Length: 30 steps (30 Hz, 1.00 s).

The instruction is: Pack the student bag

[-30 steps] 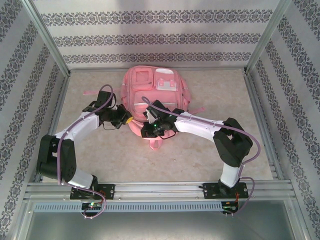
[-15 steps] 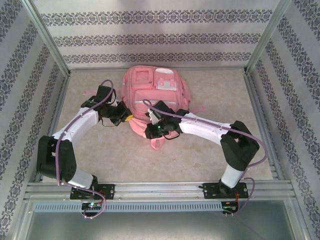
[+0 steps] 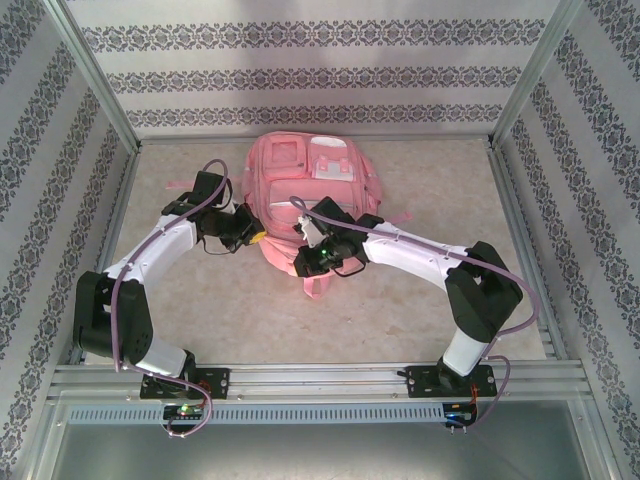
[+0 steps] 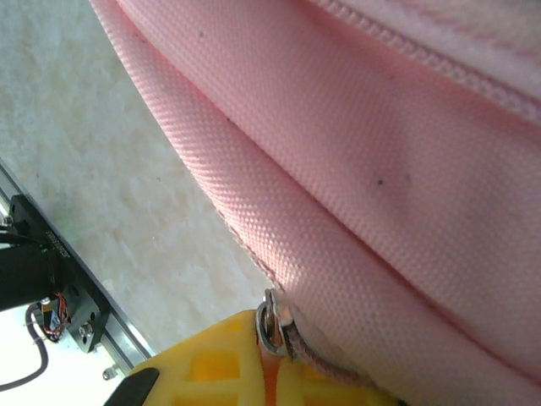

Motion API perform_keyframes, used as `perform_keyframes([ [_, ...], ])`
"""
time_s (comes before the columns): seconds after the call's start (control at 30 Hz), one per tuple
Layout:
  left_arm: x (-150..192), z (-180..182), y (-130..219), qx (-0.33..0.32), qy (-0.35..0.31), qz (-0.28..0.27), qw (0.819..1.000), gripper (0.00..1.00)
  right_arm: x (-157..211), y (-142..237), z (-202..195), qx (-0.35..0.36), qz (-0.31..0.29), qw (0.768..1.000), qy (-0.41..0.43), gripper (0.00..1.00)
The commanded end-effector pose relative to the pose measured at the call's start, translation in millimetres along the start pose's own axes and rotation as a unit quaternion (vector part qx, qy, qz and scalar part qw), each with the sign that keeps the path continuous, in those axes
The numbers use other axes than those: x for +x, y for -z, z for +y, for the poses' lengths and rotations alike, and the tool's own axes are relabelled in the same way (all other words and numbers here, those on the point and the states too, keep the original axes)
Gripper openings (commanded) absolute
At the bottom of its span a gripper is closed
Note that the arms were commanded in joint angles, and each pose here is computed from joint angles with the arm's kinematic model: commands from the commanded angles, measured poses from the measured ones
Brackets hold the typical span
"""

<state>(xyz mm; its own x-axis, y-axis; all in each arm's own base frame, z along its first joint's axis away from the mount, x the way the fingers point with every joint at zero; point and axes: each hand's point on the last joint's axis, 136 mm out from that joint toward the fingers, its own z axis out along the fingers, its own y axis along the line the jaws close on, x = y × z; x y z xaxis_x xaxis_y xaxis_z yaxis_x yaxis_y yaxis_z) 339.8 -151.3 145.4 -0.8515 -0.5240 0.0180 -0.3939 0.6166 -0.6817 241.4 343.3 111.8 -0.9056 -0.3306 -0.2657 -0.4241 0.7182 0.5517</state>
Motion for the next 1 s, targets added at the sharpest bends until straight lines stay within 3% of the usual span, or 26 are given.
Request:
perform_keyframes([
  [0.0,-14,-12,19,0.007,-0.034,-0.049,0.998,0.00,33,1,-15,0.031,0.068,0.997,-0.020,0.03],
  [0.5,-2,-12,12,0.013,-0.030,-0.038,0.999,0.00,22,-9,-21,0.062,0.061,0.995,-0.038,0.22],
  [0.73,-1,-10,9,0.012,-0.028,-0.037,0.999,0.00,25,-13,-22,0.060,0.059,0.996,-0.038,0.15],
  [0.87,-2,-9,8,0.011,-0.027,-0.037,0.999,0.00,27,-13,-21,0.058,0.061,0.996,-0.036,0.19],
  [0.97,-3,-8,6,0.009,-0.027,-0.036,0.999,0.00,30,-13,-24,0.062,0.063,0.995,-0.035,0.16],
])
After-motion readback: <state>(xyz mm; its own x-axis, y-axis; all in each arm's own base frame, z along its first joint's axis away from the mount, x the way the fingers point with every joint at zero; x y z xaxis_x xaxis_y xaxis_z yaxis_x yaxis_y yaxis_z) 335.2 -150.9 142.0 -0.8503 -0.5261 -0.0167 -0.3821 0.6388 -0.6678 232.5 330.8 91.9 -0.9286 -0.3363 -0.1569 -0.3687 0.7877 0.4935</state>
